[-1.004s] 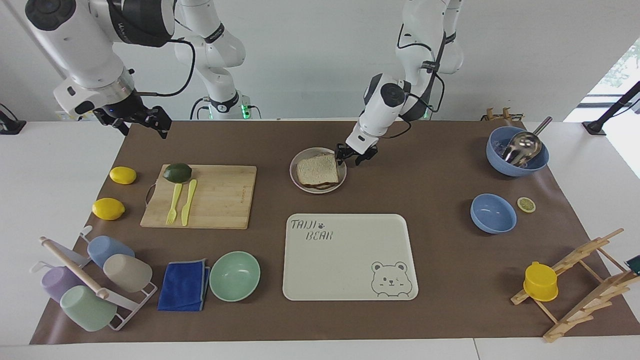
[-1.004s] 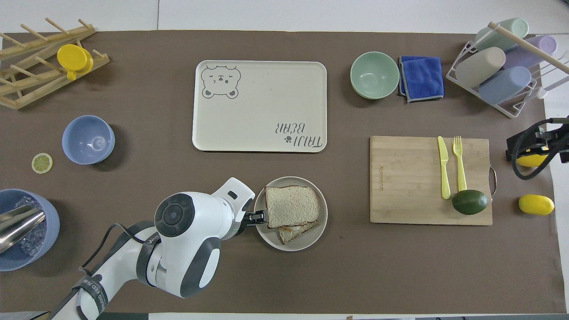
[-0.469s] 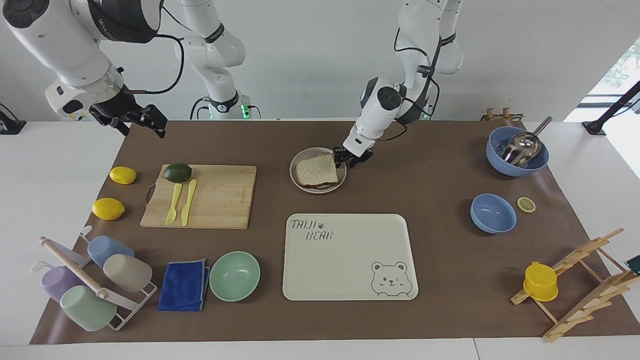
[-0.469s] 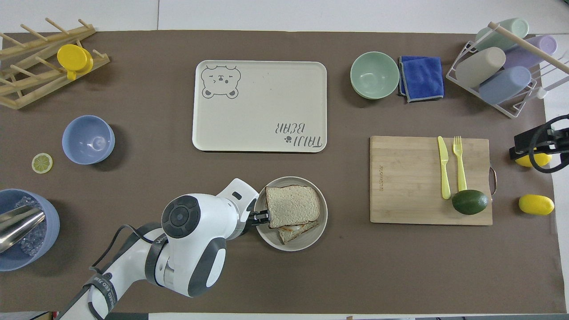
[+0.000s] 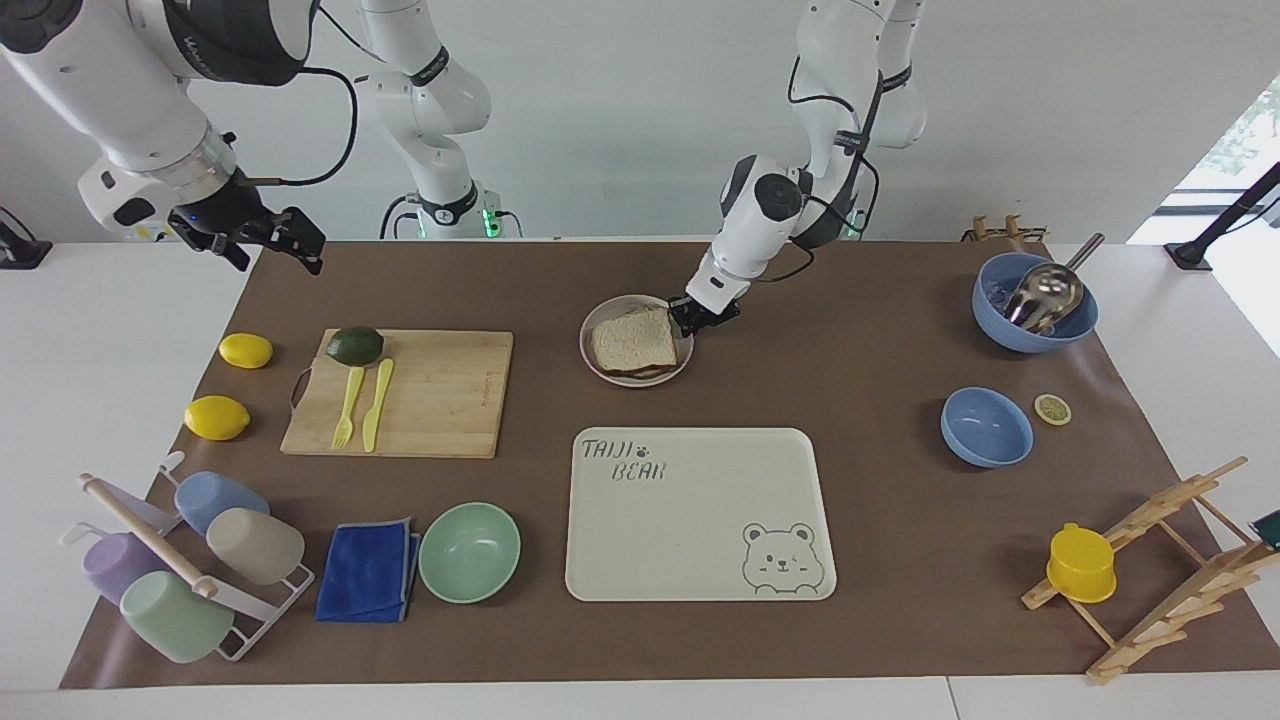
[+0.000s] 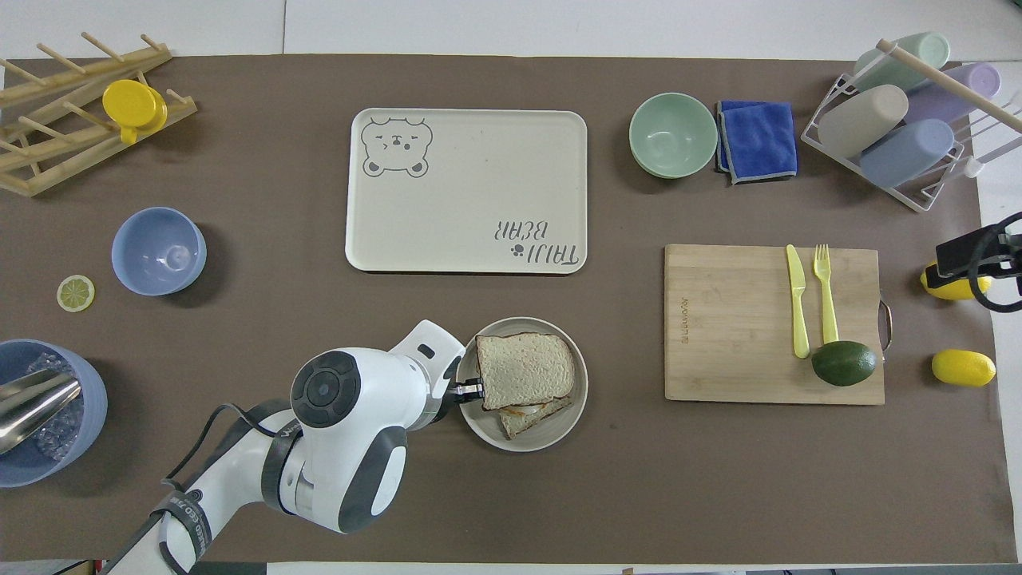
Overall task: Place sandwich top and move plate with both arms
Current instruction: 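Reach the left gripper to the plate rim while the right gripper retracts, then grip the plate rim with the left gripper and slide it onto the tray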
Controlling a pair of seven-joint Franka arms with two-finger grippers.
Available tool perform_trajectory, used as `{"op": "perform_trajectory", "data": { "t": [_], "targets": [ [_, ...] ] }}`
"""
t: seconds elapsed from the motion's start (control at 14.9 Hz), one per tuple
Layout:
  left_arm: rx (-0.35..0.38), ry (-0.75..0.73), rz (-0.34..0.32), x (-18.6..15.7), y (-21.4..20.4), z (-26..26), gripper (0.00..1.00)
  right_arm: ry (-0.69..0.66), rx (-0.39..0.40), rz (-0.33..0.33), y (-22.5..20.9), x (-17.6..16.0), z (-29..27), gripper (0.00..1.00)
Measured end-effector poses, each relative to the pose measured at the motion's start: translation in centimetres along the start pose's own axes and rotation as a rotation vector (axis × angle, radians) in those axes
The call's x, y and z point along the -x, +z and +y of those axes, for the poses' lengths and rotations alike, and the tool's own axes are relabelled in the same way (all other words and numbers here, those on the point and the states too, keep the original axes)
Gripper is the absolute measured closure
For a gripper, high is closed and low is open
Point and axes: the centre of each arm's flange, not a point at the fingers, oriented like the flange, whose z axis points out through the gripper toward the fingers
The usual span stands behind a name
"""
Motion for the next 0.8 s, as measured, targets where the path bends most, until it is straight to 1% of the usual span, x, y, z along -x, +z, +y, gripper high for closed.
{"op": "perform_trajectory", "data": {
  "t": [0.27,0.4,0.54,0.8],
  "targets": [
    [0.003,-0.010,-0.004,-0.3,-0.2,-0.1,0.96,-0.009,0.001,0.001,0.0,0.0,-0.4,0.00],
    [0.007,-0.025,-0.027,-1.2,-1.2,0.0,0.96,-0.013,0.003,0.002,-0.1,0.0,-0.6,0.00],
    [0.017,-0.043,-0.052,-2.7,-3.2,0.2,0.96,-0.021,0.014,0.003,-0.1,0.0,-1.0,0.00],
    [0.060,-0.077,-0.065,-6.3,-9.1,0.3,0.96,-0.024,0.031,0.004,-0.2,0.0,-1.1,0.00]
  ]
}}
